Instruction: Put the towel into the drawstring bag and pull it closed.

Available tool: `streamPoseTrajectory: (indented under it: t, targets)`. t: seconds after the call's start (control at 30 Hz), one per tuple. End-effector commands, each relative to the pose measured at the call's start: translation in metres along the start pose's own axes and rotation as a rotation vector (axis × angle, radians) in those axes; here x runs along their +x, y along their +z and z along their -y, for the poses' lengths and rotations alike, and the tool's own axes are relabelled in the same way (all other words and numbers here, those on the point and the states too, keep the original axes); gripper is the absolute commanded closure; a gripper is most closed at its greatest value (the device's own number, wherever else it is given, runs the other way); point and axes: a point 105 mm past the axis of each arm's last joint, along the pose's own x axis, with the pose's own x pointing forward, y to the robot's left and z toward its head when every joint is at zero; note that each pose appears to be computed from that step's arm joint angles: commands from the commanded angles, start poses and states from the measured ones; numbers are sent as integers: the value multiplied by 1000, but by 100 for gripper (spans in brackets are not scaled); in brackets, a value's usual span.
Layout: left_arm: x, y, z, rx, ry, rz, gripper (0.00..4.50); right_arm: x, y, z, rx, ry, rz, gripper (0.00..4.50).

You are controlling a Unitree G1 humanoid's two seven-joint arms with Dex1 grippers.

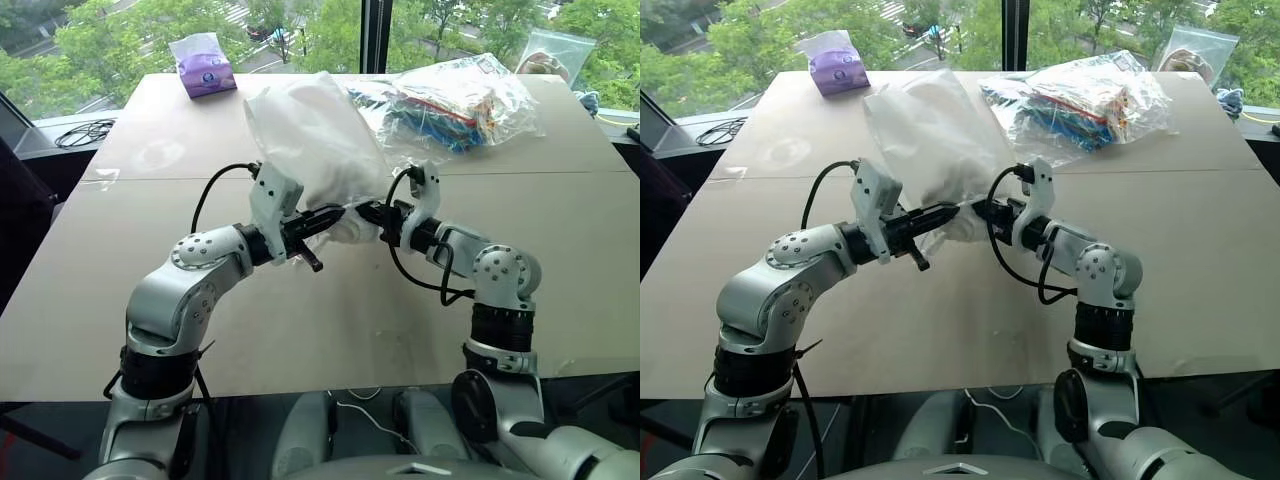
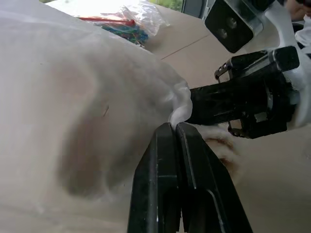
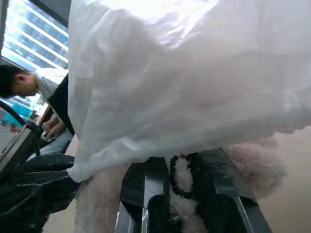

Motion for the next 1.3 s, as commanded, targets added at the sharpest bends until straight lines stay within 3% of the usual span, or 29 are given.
streamPoseTrajectory:
  t: [0.03, 0.23, 0.47, 0.73, 0.93, 1.17, 1.2, 1.3]
  targets:
    - [3, 17, 0, -24, 1, 70, 450, 4, 6, -22, 195, 84, 165, 449]
    - [10, 35, -10, -108, 25, 144, 450, 2, 17, -30, 440, 183, 268, 449]
    - [28, 39, 9, -193, -84, 136, 450, 17, 15, -47, 563, 210, 194, 449]
    - [42, 36, 16, -244, -164, 139, 450, 28, 31, -53, 1007, 266, 208, 449]
    - [44, 37, 16, -276, -186, 147, 450, 29, 40, -49, 1075, 241, 245, 449]
    - [50, 55, 6, -351, -172, 232, 450, 35, 39, -49, 1089, 143, 237, 449]
    - [51, 57, 4, -365, -164, 244, 450, 37, 37, -45, 1083, 92, 237, 349]
    - [52, 61, -2, -387, -145, 263, 450, 38, 37, -43, 1062, 23, 236, 226]
